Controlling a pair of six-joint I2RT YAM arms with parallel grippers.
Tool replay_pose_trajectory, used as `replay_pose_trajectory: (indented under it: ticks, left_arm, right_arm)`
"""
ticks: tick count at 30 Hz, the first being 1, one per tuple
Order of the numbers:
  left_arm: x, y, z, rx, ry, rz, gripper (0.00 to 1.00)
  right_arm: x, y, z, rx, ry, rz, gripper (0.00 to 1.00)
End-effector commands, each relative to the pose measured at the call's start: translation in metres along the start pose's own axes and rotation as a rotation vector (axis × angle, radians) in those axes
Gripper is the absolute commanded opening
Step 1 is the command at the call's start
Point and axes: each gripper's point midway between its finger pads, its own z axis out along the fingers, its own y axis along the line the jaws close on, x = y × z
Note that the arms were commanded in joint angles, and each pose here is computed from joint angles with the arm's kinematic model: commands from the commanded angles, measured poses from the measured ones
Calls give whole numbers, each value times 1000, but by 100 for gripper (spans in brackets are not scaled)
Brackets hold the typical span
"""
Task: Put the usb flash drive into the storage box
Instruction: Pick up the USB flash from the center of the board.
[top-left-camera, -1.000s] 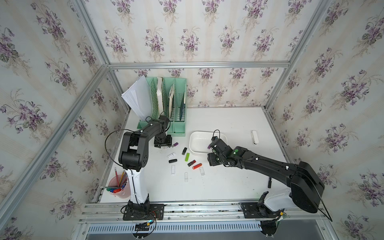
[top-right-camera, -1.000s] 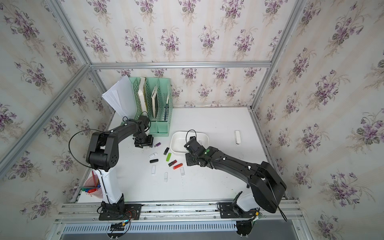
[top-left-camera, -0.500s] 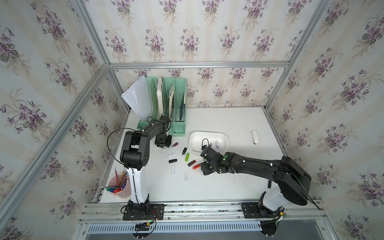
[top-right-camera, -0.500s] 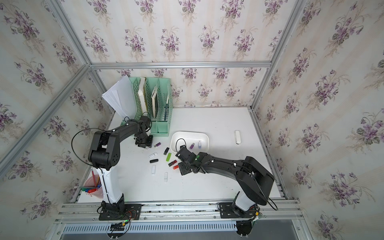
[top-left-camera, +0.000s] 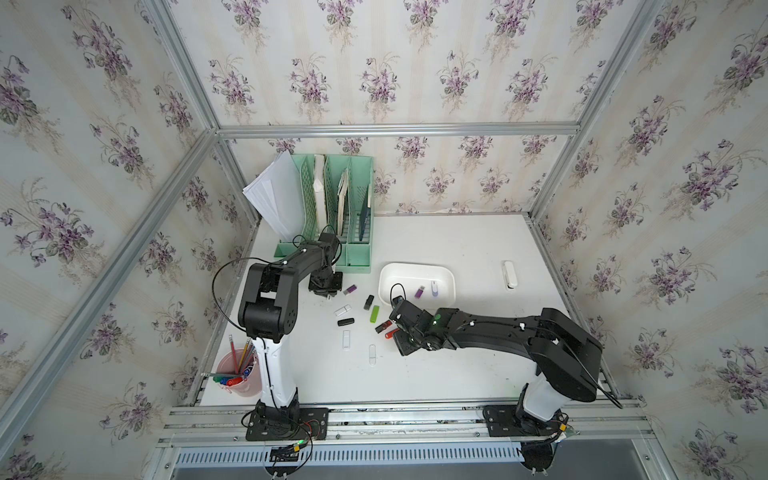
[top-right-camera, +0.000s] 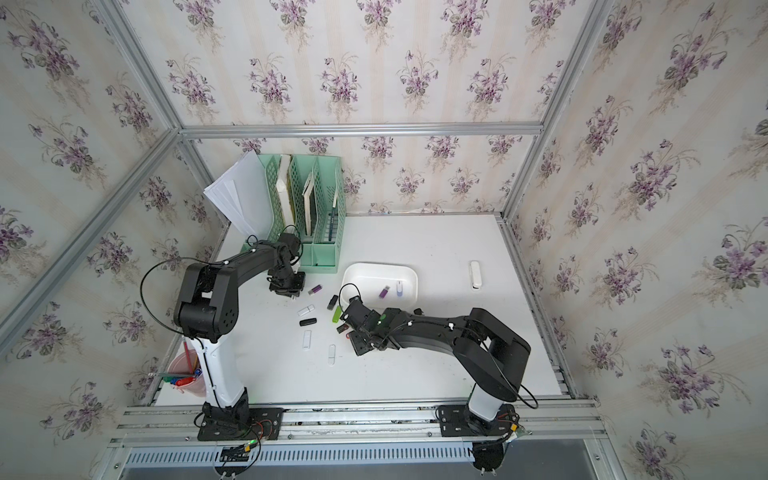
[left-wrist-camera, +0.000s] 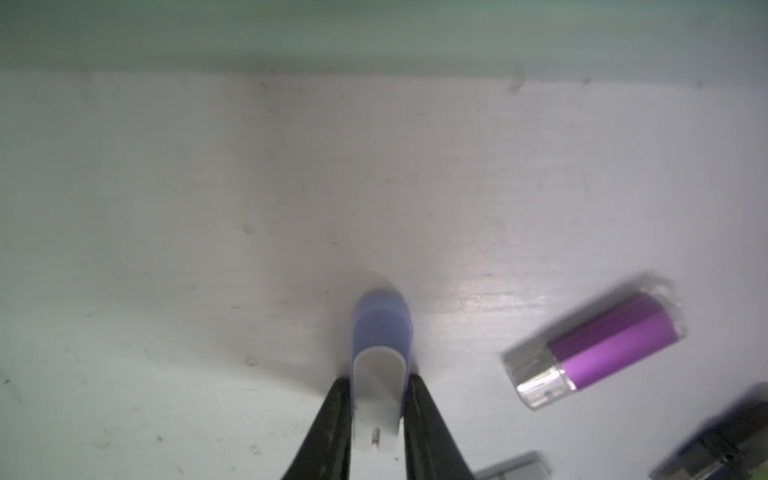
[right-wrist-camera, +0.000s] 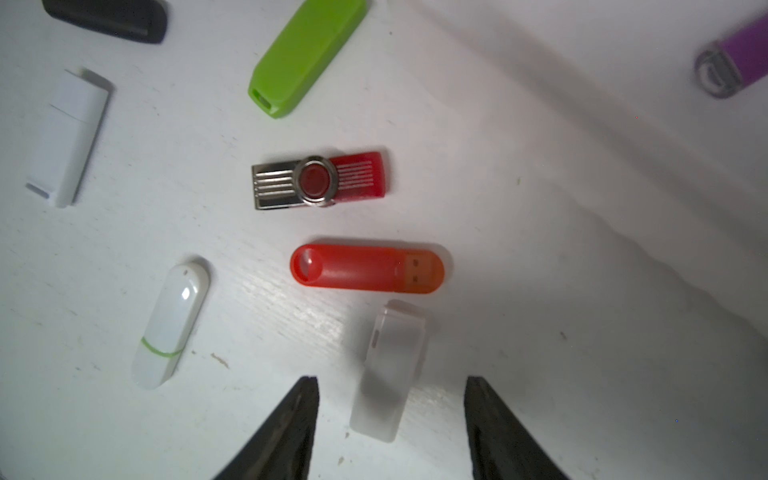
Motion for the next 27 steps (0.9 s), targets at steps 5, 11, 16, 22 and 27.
replay_pose_trajectory:
  ticks: [5,11,16,22,27]
  left_arm:
    - [18,0,2,7,64,-4,25]
    - [21,0,0,8,63,-6,25]
    - [24,0,1,9,67,-6,25]
    - [25,0,-1,9,66,-9,25]
    - [25,0,-1,10,67,-9,24]
  right_arm:
    - [1,-3,5,30,5,-1,56]
    - [7,-4,12,42,32,1,51]
    - [10,-6,17,58,45,2,48]
    - [14,-6,21,78,62,-10,45]
    - [16,-4,23,91,76,-19,41]
